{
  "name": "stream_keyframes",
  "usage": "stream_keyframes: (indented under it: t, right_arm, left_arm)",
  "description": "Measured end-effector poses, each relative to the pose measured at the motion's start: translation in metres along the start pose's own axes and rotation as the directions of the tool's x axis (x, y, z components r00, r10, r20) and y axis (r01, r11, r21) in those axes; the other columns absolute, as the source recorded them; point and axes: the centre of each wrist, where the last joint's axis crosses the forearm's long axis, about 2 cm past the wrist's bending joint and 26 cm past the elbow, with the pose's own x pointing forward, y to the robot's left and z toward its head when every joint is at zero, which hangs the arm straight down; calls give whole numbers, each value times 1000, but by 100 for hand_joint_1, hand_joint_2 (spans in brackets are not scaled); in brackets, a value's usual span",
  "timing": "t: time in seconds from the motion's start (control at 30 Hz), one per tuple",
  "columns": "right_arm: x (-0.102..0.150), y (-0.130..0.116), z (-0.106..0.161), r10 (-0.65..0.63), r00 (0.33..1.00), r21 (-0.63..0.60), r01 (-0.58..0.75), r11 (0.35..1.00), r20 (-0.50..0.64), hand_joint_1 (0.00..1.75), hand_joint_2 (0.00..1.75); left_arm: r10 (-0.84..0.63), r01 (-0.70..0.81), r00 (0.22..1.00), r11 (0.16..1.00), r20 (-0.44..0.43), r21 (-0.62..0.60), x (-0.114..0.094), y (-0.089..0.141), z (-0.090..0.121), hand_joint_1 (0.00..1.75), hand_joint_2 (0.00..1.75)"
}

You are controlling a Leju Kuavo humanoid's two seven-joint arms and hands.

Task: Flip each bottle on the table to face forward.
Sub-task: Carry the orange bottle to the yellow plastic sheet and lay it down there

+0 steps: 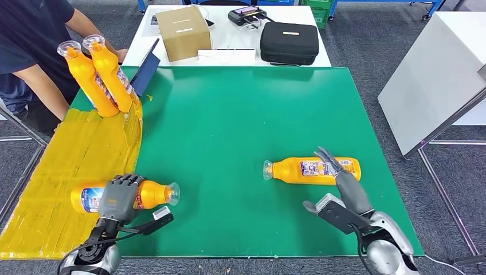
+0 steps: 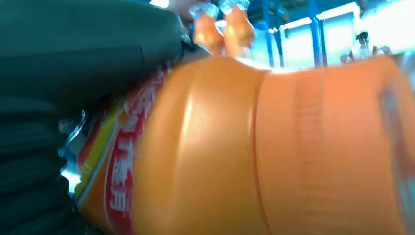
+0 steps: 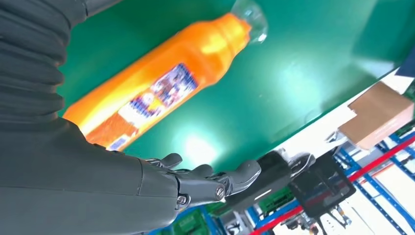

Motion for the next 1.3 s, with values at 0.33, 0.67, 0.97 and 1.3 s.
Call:
stream_keyframes:
  t: [0.33, 0.67, 0.97, 1.3]
  right_arm:
    - [-10, -21, 4, 73, 997, 0, -73, 997, -26, 0, 175]
    - [-26, -35, -9, 187, 974, 73, -178, 981, -130, 0, 175]
    - [-56, -51, -52, 278, 920, 121, -254, 960, -275, 0, 175]
    - [-79, -41, -83, 353, 860, 230, -284, 931, -369, 0, 175]
  left_arm:
    - [-8, 5, 1000, 977, -11, -211, -27, -19, -20, 0, 0]
    - [266, -246, 964, 925, 28, -290, -41, -20, -25, 0, 0]
    - [654, -615, 756, 725, 32, -311, -37, -8, -36, 0, 0]
    - [899, -878, 417, 436, 132, -195, -17, 22, -38, 0, 0]
